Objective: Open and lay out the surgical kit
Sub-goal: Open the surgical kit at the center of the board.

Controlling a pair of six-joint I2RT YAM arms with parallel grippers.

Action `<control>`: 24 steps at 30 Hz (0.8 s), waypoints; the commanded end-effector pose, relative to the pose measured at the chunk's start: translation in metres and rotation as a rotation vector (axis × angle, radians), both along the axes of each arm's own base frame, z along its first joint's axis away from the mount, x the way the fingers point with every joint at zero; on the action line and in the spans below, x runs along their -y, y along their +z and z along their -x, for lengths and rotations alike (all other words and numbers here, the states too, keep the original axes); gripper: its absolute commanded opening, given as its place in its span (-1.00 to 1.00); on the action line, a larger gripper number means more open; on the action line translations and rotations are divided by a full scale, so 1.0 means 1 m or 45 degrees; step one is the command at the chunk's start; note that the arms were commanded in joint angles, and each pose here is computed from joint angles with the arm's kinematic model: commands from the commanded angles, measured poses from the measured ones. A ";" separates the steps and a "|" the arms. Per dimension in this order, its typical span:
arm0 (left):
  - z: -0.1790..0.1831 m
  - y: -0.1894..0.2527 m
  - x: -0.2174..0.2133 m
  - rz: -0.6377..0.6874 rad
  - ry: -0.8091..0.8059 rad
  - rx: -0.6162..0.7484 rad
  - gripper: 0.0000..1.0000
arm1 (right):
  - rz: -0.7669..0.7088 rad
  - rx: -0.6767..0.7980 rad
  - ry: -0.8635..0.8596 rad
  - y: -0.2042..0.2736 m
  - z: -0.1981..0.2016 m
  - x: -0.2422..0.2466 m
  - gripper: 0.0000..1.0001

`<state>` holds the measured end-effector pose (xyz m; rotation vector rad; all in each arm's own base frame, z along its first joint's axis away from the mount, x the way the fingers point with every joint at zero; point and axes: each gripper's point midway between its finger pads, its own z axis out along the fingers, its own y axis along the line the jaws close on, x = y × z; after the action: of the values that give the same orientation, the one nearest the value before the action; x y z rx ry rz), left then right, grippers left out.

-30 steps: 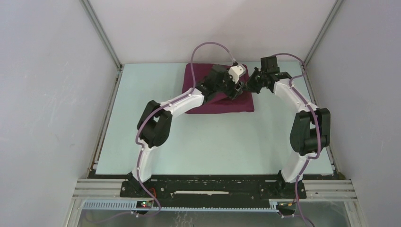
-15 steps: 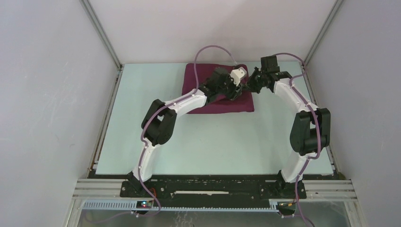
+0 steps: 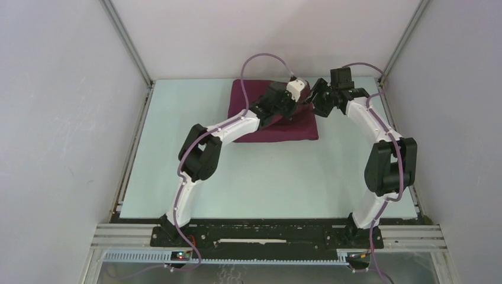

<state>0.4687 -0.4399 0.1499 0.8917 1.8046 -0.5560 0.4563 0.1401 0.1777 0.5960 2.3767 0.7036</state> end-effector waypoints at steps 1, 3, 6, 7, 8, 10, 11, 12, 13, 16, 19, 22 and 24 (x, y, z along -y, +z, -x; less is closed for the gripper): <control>-0.045 0.046 -0.033 0.136 0.246 0.071 -0.99 | 0.030 0.129 -0.019 0.038 0.008 0.019 0.39; -0.054 0.051 -0.052 0.147 0.335 0.062 -0.99 | 0.042 0.150 -0.032 0.040 0.013 0.025 0.43; -0.075 0.063 -0.092 0.158 0.484 0.066 -0.99 | 0.056 0.159 -0.044 0.039 0.019 0.034 0.44; -0.080 0.062 -0.110 0.139 0.543 0.047 -0.99 | 0.059 0.160 -0.047 0.038 0.020 0.036 0.45; -0.086 0.063 -0.128 0.131 0.601 0.041 -0.99 | 0.062 0.160 -0.047 0.037 0.023 0.038 0.44; -0.099 0.067 -0.171 0.111 0.738 0.039 -0.99 | 0.061 0.170 -0.042 0.038 0.027 0.038 0.45; -0.105 0.068 -0.194 0.106 0.803 0.040 -0.99 | 0.061 0.175 -0.038 0.038 0.029 0.038 0.45; -0.112 0.069 -0.226 0.100 0.890 0.034 -0.99 | 0.060 0.182 -0.037 0.039 0.030 0.038 0.44; -0.116 0.069 -0.254 0.103 0.962 0.024 -0.99 | 0.064 0.186 -0.033 0.039 0.032 0.038 0.44; -0.119 0.064 -0.335 0.119 1.170 -0.021 -0.99 | 0.079 0.199 -0.032 0.039 0.038 0.041 0.45; -0.110 0.044 -0.421 0.132 1.401 -0.108 -0.99 | 0.088 0.196 -0.027 0.034 0.045 0.041 0.45; -0.092 0.019 -0.500 0.175 1.643 -0.205 -1.00 | 0.090 0.190 -0.017 0.027 0.048 0.041 0.45; -0.080 -0.001 -0.535 0.196 1.754 -0.286 -0.99 | 0.091 0.180 -0.012 0.022 0.050 0.041 0.45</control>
<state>0.5788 0.0315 0.1607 -0.3406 2.0406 0.0736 0.4051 0.1014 0.1841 0.5659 2.3208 0.6368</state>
